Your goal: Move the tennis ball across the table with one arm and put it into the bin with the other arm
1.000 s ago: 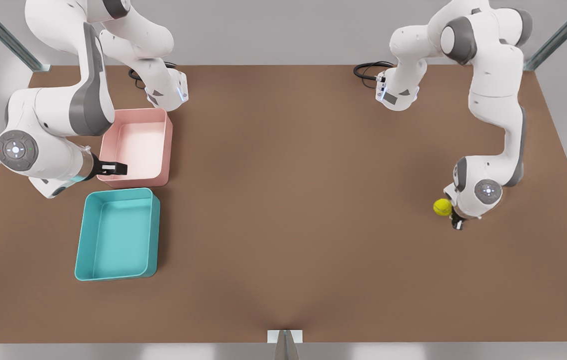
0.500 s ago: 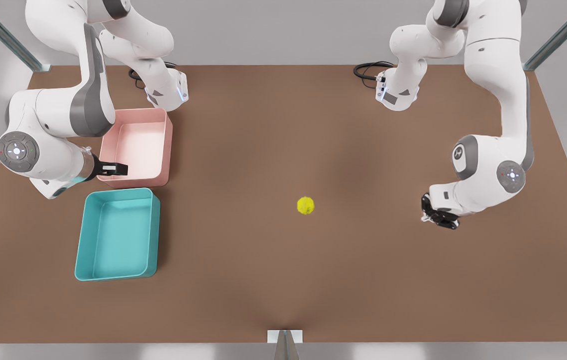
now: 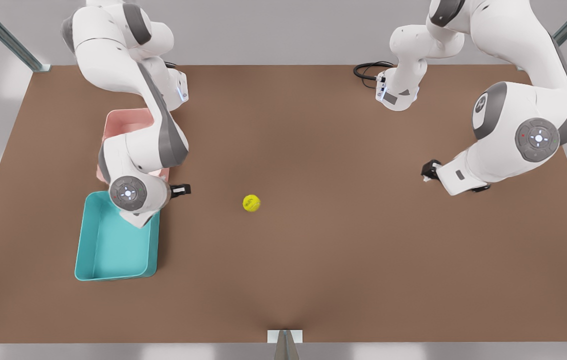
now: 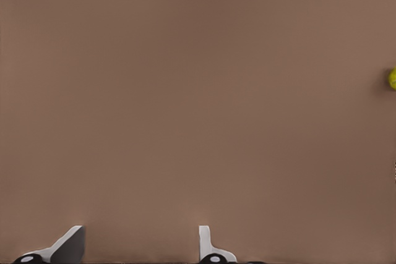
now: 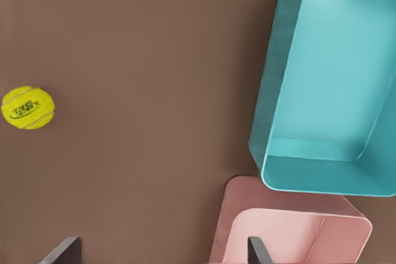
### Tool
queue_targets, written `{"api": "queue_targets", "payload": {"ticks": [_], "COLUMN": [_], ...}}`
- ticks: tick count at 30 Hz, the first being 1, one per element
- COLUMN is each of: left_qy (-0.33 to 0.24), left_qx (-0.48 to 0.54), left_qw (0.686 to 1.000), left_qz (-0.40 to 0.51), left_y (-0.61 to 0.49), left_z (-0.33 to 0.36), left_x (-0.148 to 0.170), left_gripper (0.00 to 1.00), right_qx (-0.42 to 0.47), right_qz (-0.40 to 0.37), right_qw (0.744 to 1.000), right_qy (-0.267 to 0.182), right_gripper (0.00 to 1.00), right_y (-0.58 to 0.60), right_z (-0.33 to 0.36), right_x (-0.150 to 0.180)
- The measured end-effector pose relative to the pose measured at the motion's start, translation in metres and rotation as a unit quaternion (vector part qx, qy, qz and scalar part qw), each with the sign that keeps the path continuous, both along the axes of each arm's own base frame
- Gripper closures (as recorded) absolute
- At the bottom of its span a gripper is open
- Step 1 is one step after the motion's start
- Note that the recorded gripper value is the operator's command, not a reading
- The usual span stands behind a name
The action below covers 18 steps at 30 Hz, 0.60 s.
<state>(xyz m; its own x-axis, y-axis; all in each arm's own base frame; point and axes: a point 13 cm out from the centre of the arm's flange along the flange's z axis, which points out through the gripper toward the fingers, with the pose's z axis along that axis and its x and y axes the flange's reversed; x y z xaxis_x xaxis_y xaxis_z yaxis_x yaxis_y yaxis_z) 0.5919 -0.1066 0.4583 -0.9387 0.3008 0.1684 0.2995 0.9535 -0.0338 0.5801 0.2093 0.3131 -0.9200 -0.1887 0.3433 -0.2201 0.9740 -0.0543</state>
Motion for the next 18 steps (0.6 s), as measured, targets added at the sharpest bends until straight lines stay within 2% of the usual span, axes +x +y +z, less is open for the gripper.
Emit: {"api": "queue_targets", "payload": {"ticks": [4,8,14,18], "left_qy": [0.018,0.025,0.030,0.032], "left_qx": [0.017,0.030,0.045,0.053], "left_qw": [0.998,0.992,0.983,0.976], "left_qz": [0.063,0.116,0.177,0.207], "left_y": [-0.002,-0.003,-0.002,-0.002], "left_z": [-0.003,-0.005,-0.006,-0.006], "left_x": [-0.010,-0.015,-0.018,-0.019], "left_gripper": [0.00,0.00,0.00,0.00], "right_qx": [0.005,0.012,0.019,0.043], "right_qz": [0.010,-0.005,-0.062,-0.089], "right_qw": [0.999,0.995,0.986,0.977], "right_qy": [-0.039,-0.096,-0.152,-0.188], "right_gripper": [0.00,0.00,0.00,0.00], "right_y": [0.104,0.168,0.154,0.164], "right_z": [-0.090,-0.137,-0.193,-0.209], "right_x": [0.004,-0.008,-0.052,-0.063]}}
